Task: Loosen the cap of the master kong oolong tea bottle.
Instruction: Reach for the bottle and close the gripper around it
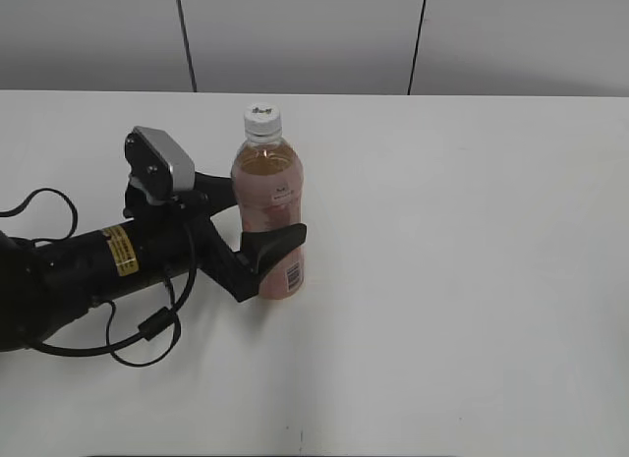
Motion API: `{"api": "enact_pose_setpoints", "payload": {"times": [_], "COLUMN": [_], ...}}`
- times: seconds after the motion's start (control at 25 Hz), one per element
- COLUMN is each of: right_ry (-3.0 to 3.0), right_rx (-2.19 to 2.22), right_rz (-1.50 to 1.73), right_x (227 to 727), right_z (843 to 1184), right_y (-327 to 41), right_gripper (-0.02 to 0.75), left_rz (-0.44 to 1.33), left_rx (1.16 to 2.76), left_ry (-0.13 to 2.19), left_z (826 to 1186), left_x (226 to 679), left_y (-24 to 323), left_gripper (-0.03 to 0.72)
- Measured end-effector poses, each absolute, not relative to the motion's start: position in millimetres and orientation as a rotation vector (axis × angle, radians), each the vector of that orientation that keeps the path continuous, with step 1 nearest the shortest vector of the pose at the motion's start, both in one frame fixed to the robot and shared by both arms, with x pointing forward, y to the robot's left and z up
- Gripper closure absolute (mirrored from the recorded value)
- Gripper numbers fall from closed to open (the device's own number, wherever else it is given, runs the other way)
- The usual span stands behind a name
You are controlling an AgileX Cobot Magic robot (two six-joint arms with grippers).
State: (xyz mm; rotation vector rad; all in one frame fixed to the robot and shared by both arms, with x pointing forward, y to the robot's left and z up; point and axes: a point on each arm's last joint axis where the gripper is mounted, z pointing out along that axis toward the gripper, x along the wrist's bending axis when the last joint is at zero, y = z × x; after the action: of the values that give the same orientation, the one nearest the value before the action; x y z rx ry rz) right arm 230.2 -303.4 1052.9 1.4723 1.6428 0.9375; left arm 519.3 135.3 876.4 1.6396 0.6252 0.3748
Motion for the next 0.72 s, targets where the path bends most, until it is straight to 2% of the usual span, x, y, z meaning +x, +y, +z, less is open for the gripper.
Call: {"api": "enact_pose_setpoints", "payload": {"times": [0.16, 0.4, 0.72], "right_ry": [1.643, 1.643, 1.643], "right_rx": [1.472, 1.472, 1.472], "right_rz": [0.937, 0.937, 0.937], "right_x": [230.2, 230.2, 230.2], "right_z": [1052.9, 1052.9, 1052.9], "right_y": [-303.4, -303.4, -303.4], "right_gripper": [0.280, 0.280, 0.280], "left_rz": [0.377, 0.387, 0.386], "left_rx": [1.638, 1.628, 1.629], "left_ry": [0.629, 0.642, 0.640], "left_z": [876.5, 877.2, 877.1], "left_x": [519.5, 521.0, 520.9], "left_y": [135.3, 135.4, 135.3], "left_gripper": [0.146, 0.298, 0.299]}}
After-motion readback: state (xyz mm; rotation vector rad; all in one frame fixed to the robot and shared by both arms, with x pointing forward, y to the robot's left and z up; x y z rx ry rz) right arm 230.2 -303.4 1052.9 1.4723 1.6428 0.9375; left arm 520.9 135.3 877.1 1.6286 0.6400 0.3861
